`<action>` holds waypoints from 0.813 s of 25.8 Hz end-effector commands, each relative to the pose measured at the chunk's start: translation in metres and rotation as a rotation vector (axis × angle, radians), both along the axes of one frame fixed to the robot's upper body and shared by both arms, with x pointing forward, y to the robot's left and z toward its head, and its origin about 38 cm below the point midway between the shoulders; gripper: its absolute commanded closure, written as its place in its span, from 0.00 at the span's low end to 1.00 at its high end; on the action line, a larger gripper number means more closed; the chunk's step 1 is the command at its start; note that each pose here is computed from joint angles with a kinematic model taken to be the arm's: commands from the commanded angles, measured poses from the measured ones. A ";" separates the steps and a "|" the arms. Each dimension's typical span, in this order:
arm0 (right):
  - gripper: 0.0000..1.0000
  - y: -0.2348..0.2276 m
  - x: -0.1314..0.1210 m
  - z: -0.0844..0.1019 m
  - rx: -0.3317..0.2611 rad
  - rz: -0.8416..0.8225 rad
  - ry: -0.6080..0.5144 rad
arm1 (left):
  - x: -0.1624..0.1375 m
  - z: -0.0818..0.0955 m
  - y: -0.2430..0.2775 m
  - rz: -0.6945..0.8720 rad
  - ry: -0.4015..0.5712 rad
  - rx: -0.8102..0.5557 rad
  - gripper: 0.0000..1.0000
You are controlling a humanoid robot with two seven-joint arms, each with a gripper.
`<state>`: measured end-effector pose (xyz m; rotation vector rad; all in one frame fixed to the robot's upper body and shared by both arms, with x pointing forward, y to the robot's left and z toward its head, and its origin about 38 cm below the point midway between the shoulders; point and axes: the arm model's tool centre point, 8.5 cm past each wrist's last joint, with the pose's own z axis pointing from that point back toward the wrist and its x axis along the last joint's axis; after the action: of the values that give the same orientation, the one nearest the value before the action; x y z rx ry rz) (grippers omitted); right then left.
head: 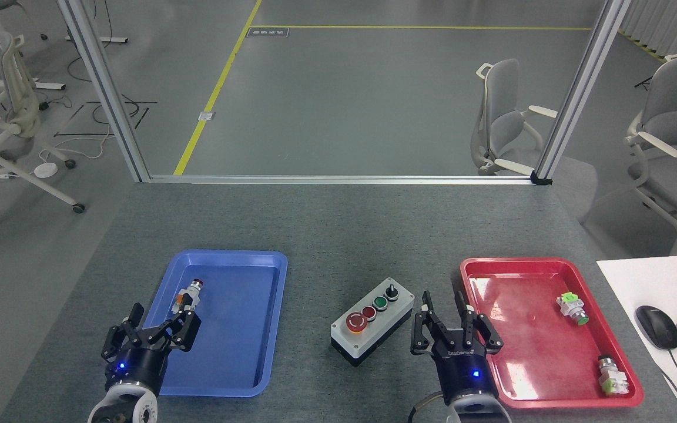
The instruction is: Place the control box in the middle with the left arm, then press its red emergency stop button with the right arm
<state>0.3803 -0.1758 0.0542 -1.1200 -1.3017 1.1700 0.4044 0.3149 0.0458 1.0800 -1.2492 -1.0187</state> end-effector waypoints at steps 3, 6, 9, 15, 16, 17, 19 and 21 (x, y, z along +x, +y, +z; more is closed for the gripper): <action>0.02 -0.042 -0.006 0.002 -0.036 -0.075 -0.010 | 0.000 0.000 0.000 0.000 -0.001 -0.001 0.01; 0.02 -0.066 -0.012 0.002 -0.071 -0.116 -0.009 | 0.000 0.000 0.000 0.000 -0.001 -0.001 0.01; 0.02 -0.083 -0.019 0.001 -0.078 -0.179 -0.004 | 0.000 0.000 0.000 0.000 -0.001 -0.001 0.01; 0.02 -0.085 -0.021 0.000 -0.075 -0.205 -0.001 | 0.000 0.000 0.000 0.000 -0.001 -0.001 0.01; 0.02 -0.085 -0.021 0.001 -0.077 -0.203 -0.001 | 0.000 0.000 0.000 0.000 -0.001 -0.001 0.01; 0.02 -0.086 -0.021 0.000 -0.078 -0.203 0.002 | 0.000 0.000 0.000 0.000 -0.001 -0.001 0.01; 0.02 -0.086 -0.021 0.001 -0.080 -0.205 -0.001 | 0.000 0.000 0.000 0.000 -0.001 -0.001 0.01; 0.02 -0.086 -0.021 0.000 -0.080 -0.205 0.000 | 0.000 0.000 0.000 0.000 -0.001 -0.001 0.01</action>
<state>0.3591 -0.2620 0.0541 -1.2745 -1.1166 1.0786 0.4043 0.3148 0.0458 1.0800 -1.2505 -1.0174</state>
